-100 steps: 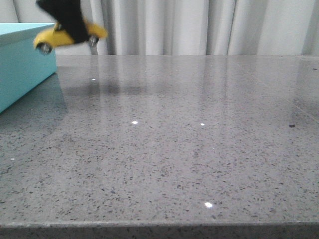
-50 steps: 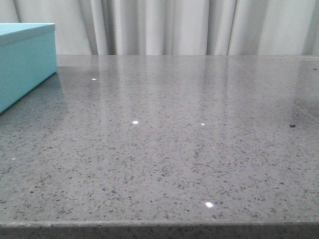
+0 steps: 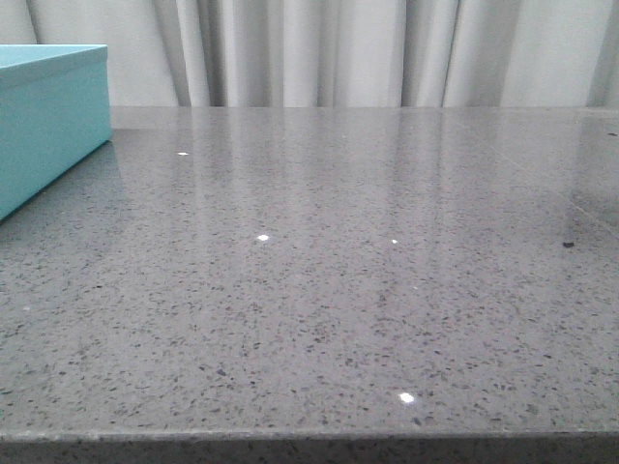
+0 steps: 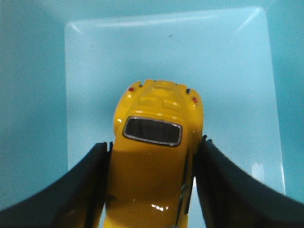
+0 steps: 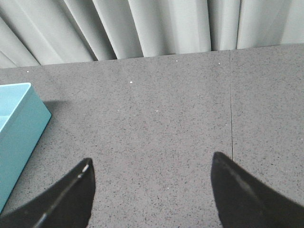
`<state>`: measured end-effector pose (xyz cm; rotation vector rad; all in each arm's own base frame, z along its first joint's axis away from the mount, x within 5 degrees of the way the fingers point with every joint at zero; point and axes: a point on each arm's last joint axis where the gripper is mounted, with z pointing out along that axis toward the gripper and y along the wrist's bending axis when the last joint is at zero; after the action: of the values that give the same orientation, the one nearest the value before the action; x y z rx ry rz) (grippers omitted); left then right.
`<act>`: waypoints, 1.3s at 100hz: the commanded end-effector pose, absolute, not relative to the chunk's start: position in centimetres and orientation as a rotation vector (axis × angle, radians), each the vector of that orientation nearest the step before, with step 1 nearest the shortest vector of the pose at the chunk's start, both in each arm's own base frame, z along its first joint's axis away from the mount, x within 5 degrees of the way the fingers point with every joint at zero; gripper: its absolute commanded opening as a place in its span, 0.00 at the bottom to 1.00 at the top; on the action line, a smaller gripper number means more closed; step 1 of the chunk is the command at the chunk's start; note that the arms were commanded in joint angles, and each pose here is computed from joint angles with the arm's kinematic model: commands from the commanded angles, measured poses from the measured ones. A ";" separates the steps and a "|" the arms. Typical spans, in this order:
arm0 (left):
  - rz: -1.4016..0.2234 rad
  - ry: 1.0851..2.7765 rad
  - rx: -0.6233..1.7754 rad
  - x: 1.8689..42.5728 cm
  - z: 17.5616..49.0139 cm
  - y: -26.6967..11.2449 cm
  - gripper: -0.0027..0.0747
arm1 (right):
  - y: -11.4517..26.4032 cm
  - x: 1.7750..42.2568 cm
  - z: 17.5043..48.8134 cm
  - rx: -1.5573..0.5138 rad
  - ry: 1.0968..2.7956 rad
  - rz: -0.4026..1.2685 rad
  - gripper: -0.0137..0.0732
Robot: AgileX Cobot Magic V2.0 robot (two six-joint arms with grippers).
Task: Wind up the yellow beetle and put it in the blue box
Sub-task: 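Lower the car onto the box floor and open the left gripper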
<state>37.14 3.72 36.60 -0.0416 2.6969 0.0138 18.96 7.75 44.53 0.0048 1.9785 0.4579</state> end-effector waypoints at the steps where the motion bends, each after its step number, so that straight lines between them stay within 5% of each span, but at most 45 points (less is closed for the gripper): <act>1: -0.006 2.651 -0.090 36.8 37.4 3.6 0.16 | 7.6 18.4 46.5 -0.012 1.847 0.489 0.75; 48: -0.038 2.780 -0.100 38.8 32.9 3.5 0.17 | 7.6 18.4 46.7 -0.010 1.826 0.505 0.75; 74: -0.038 2.785 -0.098 38.7 32.9 3.5 0.48 | 7.6 18.4 46.7 -0.010 1.827 0.505 0.75; 130: -0.087 2.773 -0.097 38.8 32.9 3.2 0.62 | 7.6 18.4 46.7 -0.010 1.828 0.505 0.75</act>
<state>39.49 3.53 30.25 -0.1024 2.8588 -0.0748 19.01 7.83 44.73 0.0056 1.9568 0.4742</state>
